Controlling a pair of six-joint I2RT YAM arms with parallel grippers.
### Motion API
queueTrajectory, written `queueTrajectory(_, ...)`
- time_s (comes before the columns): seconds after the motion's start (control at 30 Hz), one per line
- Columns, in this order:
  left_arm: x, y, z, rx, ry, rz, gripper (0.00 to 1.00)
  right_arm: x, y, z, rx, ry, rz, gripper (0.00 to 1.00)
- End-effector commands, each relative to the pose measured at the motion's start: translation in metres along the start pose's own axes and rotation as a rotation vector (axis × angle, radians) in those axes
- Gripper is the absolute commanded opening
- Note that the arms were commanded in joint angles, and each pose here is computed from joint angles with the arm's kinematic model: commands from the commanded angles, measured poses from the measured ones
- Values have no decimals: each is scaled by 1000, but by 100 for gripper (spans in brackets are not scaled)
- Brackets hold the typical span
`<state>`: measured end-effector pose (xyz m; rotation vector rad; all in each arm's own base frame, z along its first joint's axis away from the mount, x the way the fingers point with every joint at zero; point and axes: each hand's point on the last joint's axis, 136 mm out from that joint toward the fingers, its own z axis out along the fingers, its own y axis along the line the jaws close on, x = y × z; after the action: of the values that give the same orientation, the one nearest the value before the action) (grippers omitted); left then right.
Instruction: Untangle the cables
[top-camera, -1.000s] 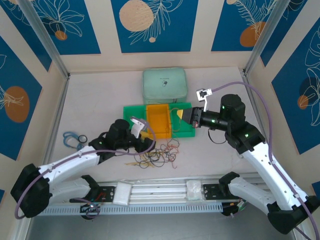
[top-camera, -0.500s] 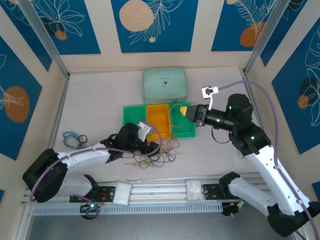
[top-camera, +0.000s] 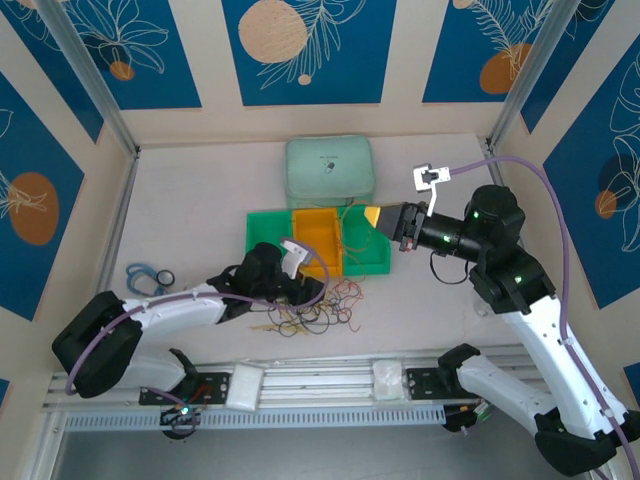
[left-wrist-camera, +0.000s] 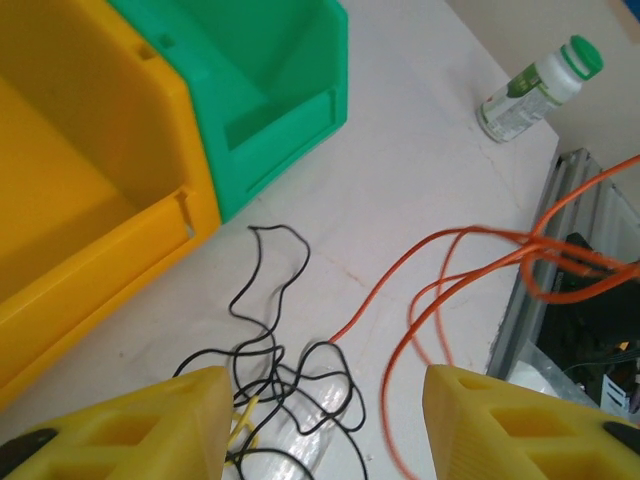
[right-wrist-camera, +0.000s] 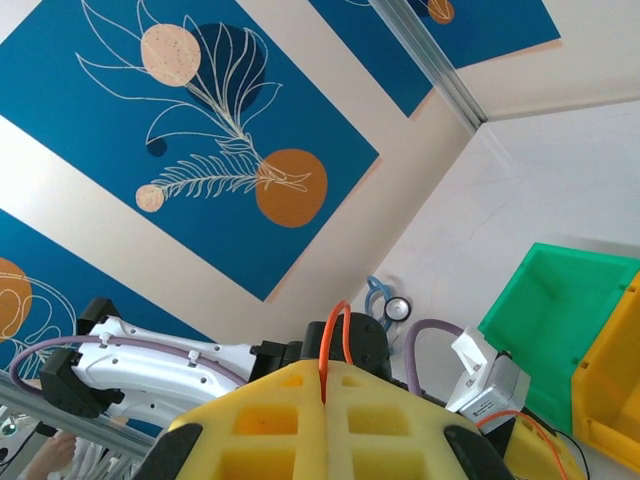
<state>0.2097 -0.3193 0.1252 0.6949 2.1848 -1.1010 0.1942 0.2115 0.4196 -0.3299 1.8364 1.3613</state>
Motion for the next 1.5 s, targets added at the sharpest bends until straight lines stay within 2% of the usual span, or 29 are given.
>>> queueTrajectory(0.0,-17,-23,0,74,-35,30,54,-8,18,-9,-47,-25,-26,0)
queueTrajectory(0.17,-17,-31,-1,102,-30,34,54,-7,18,-9,-57,-28,-21,0)
queueTrajectory(0.6,-11,-21,-2,47,-19,36,54,-10,28,-11,-86,-31,-33,0)
queueTrajectory(1.03,-13,-30,1,98,-10,16,46,-11,30,-10,-108,-39,-31,0)
queueTrajectory(1.2,-7,-30,7,113,23,8,31,-12,30,-8,-121,-43,-25,0)
queueTrajectory(1.33,-1,-30,15,126,75,-14,0,-13,32,-8,-130,-46,-28,0)
queueTrajectory(1.47,1,-30,22,134,106,-27,0,-14,33,-9,-125,-50,-35,0)
